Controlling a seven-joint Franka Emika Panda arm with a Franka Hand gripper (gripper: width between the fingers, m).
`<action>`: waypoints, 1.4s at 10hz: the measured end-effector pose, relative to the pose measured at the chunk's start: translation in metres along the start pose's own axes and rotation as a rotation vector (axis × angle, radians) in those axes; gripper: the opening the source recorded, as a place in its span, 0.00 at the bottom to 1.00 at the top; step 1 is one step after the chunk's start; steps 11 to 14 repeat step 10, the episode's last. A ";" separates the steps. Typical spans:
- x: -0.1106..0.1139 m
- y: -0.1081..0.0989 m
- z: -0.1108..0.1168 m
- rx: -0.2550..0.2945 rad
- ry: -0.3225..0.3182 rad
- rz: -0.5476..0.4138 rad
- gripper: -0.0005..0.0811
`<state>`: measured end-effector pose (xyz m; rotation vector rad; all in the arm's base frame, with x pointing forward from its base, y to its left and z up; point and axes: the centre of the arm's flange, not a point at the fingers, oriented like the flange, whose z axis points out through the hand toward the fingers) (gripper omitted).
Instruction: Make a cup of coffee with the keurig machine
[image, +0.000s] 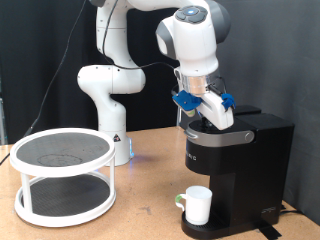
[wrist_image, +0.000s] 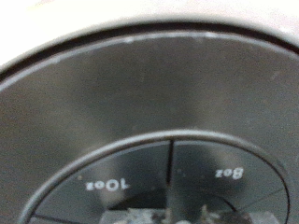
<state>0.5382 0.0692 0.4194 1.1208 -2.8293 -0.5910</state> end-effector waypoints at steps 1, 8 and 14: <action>0.000 -0.001 0.000 -0.006 0.001 0.002 0.01; -0.002 0.002 -0.016 -0.059 -0.149 -0.111 0.01; 0.004 0.009 -0.034 -0.056 -0.173 -0.133 0.01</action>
